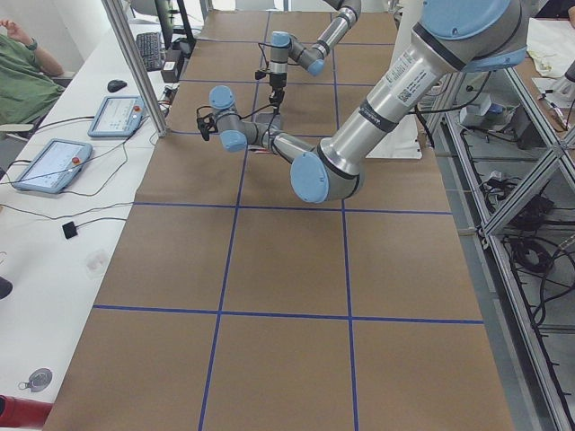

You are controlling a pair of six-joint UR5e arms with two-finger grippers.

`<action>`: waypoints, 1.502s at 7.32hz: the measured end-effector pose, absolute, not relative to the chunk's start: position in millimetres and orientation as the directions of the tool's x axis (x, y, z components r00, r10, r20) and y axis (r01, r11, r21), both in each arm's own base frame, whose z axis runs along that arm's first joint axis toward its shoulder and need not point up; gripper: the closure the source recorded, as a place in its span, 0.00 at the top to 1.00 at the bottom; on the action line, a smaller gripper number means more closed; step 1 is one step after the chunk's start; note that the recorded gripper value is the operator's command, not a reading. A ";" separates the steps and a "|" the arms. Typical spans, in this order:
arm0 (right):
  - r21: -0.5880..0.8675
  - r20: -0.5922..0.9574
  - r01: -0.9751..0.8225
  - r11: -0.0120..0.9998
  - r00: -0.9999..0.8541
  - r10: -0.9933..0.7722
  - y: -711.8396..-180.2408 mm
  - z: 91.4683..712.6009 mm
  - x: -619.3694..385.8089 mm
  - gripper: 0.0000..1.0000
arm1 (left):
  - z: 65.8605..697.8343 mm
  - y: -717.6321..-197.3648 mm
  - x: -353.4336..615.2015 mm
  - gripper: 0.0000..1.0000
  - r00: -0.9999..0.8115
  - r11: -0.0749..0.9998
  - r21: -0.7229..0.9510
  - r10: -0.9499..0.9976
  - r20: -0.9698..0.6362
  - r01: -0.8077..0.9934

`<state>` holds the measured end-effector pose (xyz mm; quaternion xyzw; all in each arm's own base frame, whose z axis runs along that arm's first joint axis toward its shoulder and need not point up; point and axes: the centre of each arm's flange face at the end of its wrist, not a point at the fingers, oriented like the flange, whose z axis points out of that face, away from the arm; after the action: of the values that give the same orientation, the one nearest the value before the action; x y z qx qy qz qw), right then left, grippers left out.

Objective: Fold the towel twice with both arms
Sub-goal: 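Lift the strip's end and fold it over toward the other end with the right gripper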

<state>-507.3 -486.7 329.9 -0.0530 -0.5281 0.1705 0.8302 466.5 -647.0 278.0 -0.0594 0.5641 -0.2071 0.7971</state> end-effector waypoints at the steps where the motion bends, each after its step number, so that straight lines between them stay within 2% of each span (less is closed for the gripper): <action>1: -0.276 0.860 -0.226 0.934 0.376 0.345 -494.8 327.9 -496.7 0.00 | 277.8 -646.7 466.8 1.00 0.278 0.907 -0.328 -0.397 -0.875 0.263; 3: -0.319 0.856 -0.190 0.928 0.363 0.369 -514.1 330.8 -463.6 0.00 | 276.7 -646.7 466.9 1.00 0.277 0.908 -0.326 -0.394 -0.876 0.262; 6: -0.341 0.853 -0.162 0.926 0.362 0.377 -514.6 345.8 -431.4 0.00 | 276.4 -646.7 467.0 1.00 0.277 0.908 -0.326 -0.395 -0.876 0.262; 9: -0.338 0.867 -0.111 0.935 0.349 0.355 -487.8 339.1 -421.6 0.00 | 276.9 -646.7 466.9 1.00 0.278 0.909 -0.326 -0.394 -0.876 0.262; 11: -0.325 0.885 -0.020 0.945 0.345 0.312 -447.2 319.0 -447.1 0.00 | 277.3 -647.2 465.9 1.00 0.277 0.909 -0.325 -0.393 -0.877 0.263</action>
<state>-447.1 -447.2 319.0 -0.1294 -0.5629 0.1026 0.8099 465.9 -647.2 277.3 -0.0579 0.5648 -0.2058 0.7970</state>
